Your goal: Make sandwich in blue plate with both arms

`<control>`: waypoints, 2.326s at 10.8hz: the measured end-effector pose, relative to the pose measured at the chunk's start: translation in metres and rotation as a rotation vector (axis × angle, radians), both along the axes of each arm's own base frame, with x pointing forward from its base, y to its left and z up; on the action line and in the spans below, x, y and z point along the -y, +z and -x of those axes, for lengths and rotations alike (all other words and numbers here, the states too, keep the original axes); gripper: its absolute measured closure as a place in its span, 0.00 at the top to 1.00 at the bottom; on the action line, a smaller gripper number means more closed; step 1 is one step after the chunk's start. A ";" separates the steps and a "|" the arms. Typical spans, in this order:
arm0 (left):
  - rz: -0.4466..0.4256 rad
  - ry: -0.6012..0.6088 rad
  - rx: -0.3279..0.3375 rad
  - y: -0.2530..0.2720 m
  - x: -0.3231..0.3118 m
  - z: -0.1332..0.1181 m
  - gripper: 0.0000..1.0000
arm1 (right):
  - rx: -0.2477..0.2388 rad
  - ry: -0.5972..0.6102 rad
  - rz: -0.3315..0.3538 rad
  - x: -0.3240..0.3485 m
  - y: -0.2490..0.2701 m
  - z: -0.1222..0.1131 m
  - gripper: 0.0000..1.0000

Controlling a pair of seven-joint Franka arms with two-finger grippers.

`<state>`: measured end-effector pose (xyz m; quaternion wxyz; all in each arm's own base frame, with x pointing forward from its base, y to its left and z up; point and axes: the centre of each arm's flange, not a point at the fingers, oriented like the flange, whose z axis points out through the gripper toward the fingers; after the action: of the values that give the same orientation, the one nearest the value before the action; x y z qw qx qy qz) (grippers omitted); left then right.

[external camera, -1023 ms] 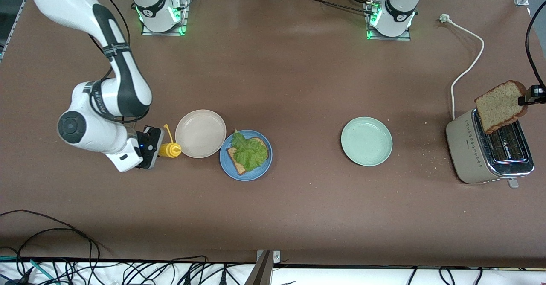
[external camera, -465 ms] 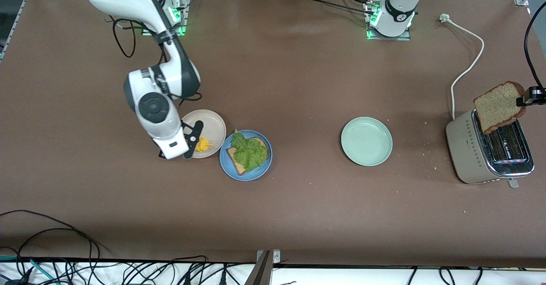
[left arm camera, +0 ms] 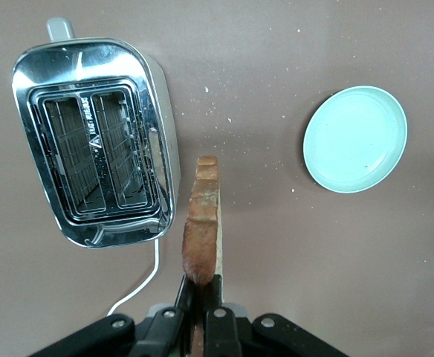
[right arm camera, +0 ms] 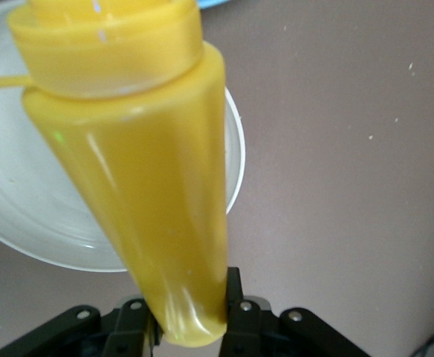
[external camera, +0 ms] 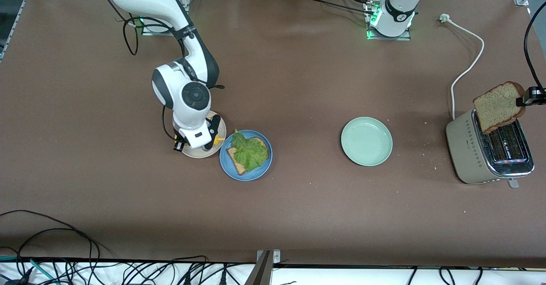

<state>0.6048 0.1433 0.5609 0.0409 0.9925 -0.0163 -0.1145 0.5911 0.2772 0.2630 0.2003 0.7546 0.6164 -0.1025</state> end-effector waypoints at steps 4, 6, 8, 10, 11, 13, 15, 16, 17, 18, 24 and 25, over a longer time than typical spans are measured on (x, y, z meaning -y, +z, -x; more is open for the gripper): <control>0.002 0.000 -0.003 -0.002 0.000 -0.001 0.08 | 0.059 0.010 0.108 -0.023 -0.031 0.023 0.34; 0.002 0.000 -0.003 -0.002 0.000 -0.001 0.08 | 0.087 0.008 0.138 -0.032 -0.043 0.030 0.34; 0.002 0.000 -0.003 -0.002 0.000 -0.001 0.08 | 0.103 0.013 0.161 -0.036 -0.052 0.033 0.34; 0.002 -0.001 -0.004 -0.002 0.000 -0.001 0.08 | 0.129 0.010 0.181 -0.037 -0.056 0.034 0.34; 0.002 -0.001 -0.004 -0.003 0.000 -0.001 0.08 | 0.130 0.011 0.185 -0.037 -0.056 0.035 0.34; 0.003 -0.001 -0.005 -0.003 0.000 -0.001 0.08 | 0.131 0.010 0.187 -0.037 -0.056 0.035 0.34; 0.004 -0.001 -0.007 -0.005 0.000 -0.002 0.08 | 0.138 -0.006 0.187 -0.030 -0.053 0.029 0.34; 0.005 -0.001 -0.008 -0.005 0.000 -0.002 0.08 | 0.142 -0.030 0.172 -0.020 -0.046 0.021 0.34; 0.005 -0.001 -0.008 -0.006 0.000 -0.002 0.08 | 0.131 -0.063 0.127 -0.007 -0.035 0.011 0.34; 0.005 -0.002 -0.009 -0.006 0.000 -0.002 0.08 | 0.104 -0.106 0.059 0.006 -0.021 0.003 0.34; 0.061 0.104 -0.045 -0.010 0.103 -0.016 0.08 | -0.130 -0.172 -0.332 0.093 0.026 -0.030 0.34; 0.078 0.141 -0.066 -0.014 0.127 -0.016 0.08 | -0.160 -0.167 -0.384 0.112 0.026 -0.035 0.34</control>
<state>0.6211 0.0164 0.5472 0.0880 0.9845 0.0503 -0.1434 0.6264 0.1657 0.2891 -0.0055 0.8167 0.5740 -0.0590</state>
